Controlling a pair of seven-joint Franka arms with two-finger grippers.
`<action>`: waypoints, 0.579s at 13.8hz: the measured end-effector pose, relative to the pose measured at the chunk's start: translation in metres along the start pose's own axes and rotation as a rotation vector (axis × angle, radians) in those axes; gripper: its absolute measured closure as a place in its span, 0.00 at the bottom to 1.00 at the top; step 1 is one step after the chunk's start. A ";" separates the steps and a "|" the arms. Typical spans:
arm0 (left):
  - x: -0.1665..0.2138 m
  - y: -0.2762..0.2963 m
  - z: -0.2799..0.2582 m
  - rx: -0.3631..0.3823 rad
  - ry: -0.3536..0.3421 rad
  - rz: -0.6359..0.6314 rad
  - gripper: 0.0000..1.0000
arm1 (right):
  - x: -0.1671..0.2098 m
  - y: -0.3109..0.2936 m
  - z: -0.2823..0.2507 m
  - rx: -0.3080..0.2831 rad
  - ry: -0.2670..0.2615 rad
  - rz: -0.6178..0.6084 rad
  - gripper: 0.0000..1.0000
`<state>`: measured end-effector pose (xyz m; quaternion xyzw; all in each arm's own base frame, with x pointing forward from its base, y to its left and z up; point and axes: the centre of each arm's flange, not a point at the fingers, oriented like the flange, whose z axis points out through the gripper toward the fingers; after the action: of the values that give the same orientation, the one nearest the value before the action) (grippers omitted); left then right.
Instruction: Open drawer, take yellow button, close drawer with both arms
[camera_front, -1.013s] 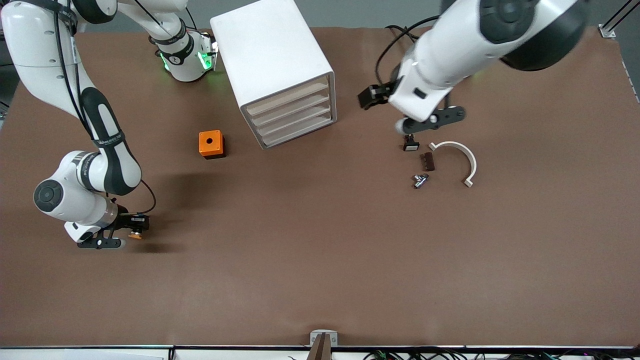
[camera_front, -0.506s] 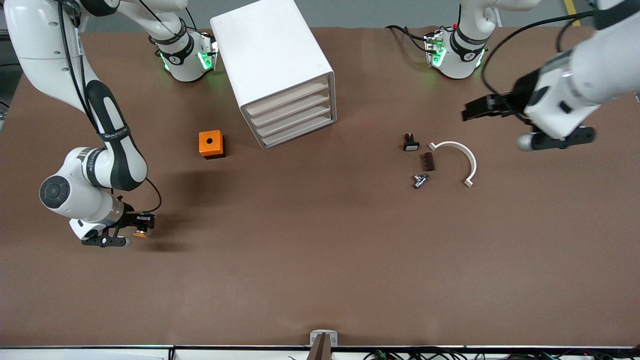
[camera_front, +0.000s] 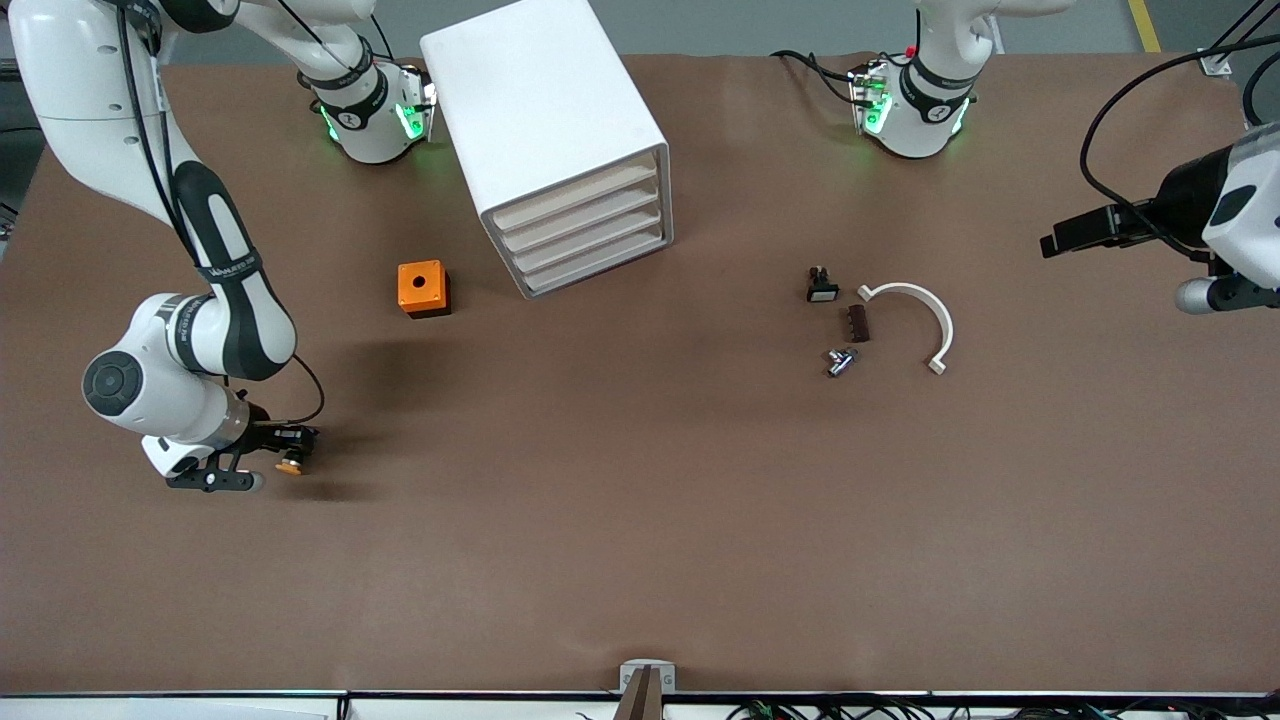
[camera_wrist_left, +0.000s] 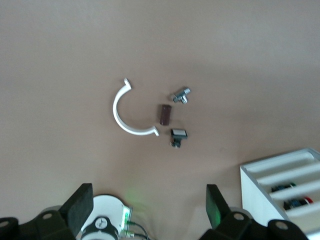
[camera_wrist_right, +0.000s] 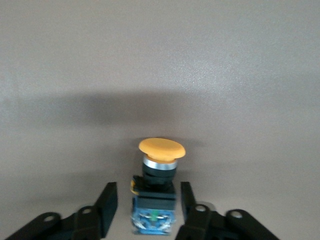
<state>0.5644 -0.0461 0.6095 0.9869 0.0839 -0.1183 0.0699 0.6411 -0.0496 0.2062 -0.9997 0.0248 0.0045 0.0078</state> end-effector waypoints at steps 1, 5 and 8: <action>0.005 -0.002 0.003 -0.001 0.018 -0.005 0.00 | 0.000 0.000 0.000 0.000 0.000 0.001 0.25; 0.018 -0.001 0.002 0.012 0.116 -0.008 0.00 | 0.000 0.000 0.000 0.000 -0.001 0.001 0.00; 0.026 -0.002 0.010 0.038 0.201 -0.007 0.00 | 0.000 0.000 -0.001 0.000 -0.002 0.001 0.00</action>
<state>0.5870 -0.0414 0.5930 0.9947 0.0914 -0.0207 0.0419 0.6408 -0.0495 0.2069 -0.9996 0.0251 0.0054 0.0079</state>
